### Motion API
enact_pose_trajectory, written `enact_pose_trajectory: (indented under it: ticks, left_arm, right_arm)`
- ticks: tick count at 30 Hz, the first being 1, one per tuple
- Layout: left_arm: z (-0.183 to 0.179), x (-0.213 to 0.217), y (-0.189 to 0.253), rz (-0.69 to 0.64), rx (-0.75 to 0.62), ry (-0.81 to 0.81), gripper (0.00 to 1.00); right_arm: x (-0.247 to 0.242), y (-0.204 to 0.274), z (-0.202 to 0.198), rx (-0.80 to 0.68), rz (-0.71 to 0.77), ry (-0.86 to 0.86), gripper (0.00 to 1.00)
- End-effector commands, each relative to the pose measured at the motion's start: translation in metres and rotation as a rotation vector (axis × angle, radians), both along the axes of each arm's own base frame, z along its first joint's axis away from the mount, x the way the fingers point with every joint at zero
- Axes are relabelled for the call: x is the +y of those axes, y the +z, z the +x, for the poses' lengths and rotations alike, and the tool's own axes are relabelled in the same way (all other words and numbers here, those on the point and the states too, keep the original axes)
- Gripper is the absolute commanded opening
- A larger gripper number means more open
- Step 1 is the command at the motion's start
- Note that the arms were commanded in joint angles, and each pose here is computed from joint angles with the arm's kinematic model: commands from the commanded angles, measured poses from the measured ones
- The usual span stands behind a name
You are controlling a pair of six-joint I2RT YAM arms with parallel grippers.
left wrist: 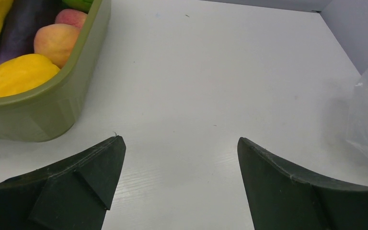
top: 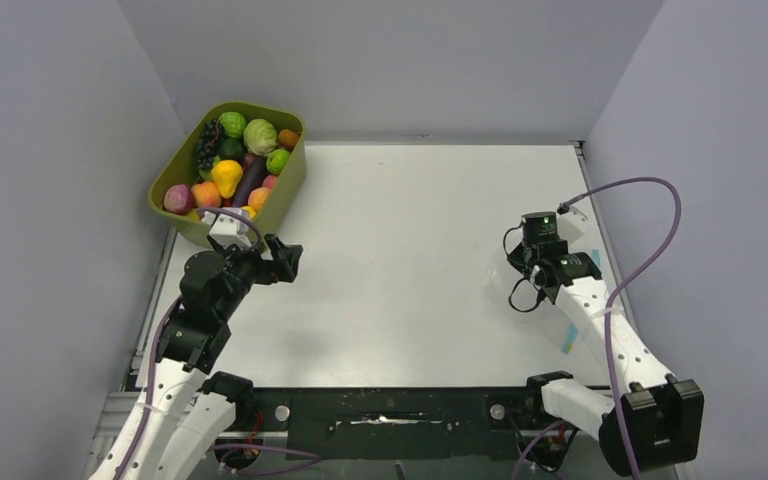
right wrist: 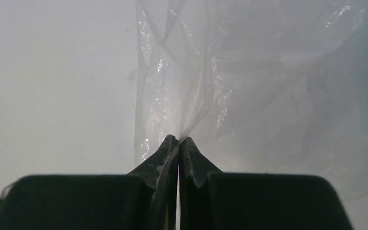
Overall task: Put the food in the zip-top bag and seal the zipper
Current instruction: Pick up the zipper food storage bag at the center of the board, then place the zipper food storage bag at the center of the board.
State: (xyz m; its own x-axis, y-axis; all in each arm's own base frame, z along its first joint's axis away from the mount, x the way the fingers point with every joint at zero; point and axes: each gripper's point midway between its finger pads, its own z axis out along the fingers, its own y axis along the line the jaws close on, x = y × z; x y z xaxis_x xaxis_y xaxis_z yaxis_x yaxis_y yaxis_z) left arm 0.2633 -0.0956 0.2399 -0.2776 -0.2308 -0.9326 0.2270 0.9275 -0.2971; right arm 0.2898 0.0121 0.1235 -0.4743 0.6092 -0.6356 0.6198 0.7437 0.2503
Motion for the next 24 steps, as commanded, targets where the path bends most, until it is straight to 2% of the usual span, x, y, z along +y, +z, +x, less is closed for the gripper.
enact_pose_trajectory:
  ticks: [1,8,11,16,18,20,22,24]
  left_arm:
    - [-0.007,-0.024,0.037,-0.116,-0.061,-0.114,0.88]
    - [-0.027,-0.063,0.081,-0.293,-0.07,-0.329,0.87]
    - [-0.029,-0.065,0.083,-0.301,-0.096,-0.346,0.87]
    - [-0.027,-0.067,0.075,-0.34,-0.146,-0.351,0.87]
    - [-0.027,-0.072,0.079,-0.374,-0.159,-0.382,0.87]
    - [-0.022,-0.074,0.079,-0.387,-0.163,-0.385,0.87]
    - [-0.012,-0.074,0.072,-0.363,-0.147,-0.362,0.87]
    - [-0.002,-0.071,0.065,-0.324,-0.131,-0.332,0.87]
  right_arm:
    - [0.041,0.045,0.001,-0.167,0.064,0.268,0.0]
    - [0.132,0.11,-0.029,-0.397,0.299,0.774,0.0]
    - [0.162,0.135,-0.044,-0.459,0.399,0.916,0.0]
    - [0.202,0.188,-0.078,-0.67,0.594,1.202,0.0]
    - [0.204,0.194,-0.083,-0.703,0.596,1.235,0.0]
    - [0.2,0.182,-0.077,-0.675,0.567,1.193,0.0]
    - [0.194,0.15,-0.066,-0.601,0.523,1.145,0.0]
    - [0.184,0.105,-0.053,-0.461,0.448,1.081,0.08]
